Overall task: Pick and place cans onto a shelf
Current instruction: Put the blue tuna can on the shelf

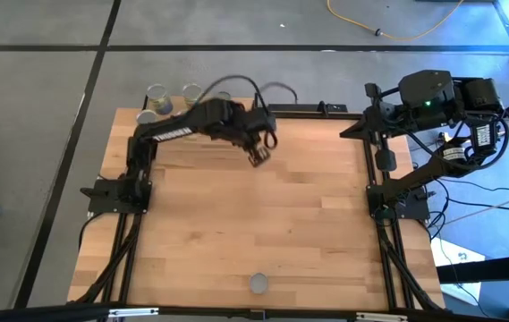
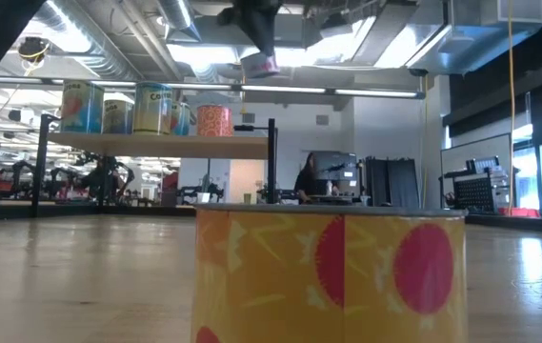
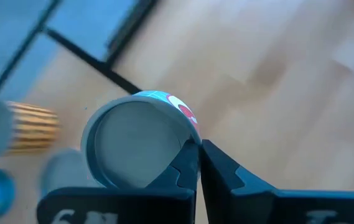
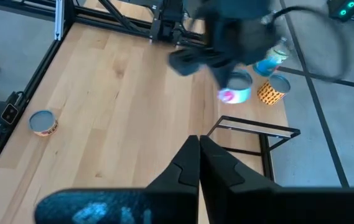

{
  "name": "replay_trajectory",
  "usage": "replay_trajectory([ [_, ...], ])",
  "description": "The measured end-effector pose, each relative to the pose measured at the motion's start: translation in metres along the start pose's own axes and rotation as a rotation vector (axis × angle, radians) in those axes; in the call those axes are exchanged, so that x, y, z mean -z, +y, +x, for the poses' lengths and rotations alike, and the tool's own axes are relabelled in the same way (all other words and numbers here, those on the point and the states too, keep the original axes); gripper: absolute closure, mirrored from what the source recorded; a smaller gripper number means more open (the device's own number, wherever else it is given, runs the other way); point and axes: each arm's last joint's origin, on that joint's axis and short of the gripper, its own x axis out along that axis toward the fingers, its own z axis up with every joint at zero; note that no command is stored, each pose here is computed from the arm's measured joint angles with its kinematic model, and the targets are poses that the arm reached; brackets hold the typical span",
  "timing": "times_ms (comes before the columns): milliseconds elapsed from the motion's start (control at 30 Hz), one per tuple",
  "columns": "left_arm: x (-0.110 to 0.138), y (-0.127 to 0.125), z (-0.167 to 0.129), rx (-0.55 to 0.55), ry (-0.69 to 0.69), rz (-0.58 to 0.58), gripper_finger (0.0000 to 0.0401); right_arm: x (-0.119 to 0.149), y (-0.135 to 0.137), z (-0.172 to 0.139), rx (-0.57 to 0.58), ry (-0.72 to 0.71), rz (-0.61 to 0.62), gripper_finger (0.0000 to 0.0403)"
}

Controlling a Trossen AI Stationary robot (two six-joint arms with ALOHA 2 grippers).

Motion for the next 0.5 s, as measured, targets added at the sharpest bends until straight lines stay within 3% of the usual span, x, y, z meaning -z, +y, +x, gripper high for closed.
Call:
replay_trajectory([
  [233,-0.023,0.055,0.019,-0.052,-0.034,-0.077,0.0401,0.0,0.0,0.0,0.0,0.001,-0.001,0.0397],
  [500,-0.033,0.087,0.066,-0.076,0.06,-0.075,0.0401,-0.001,0.0,0.003,-0.001,0.006,-0.001,0.0397],
])
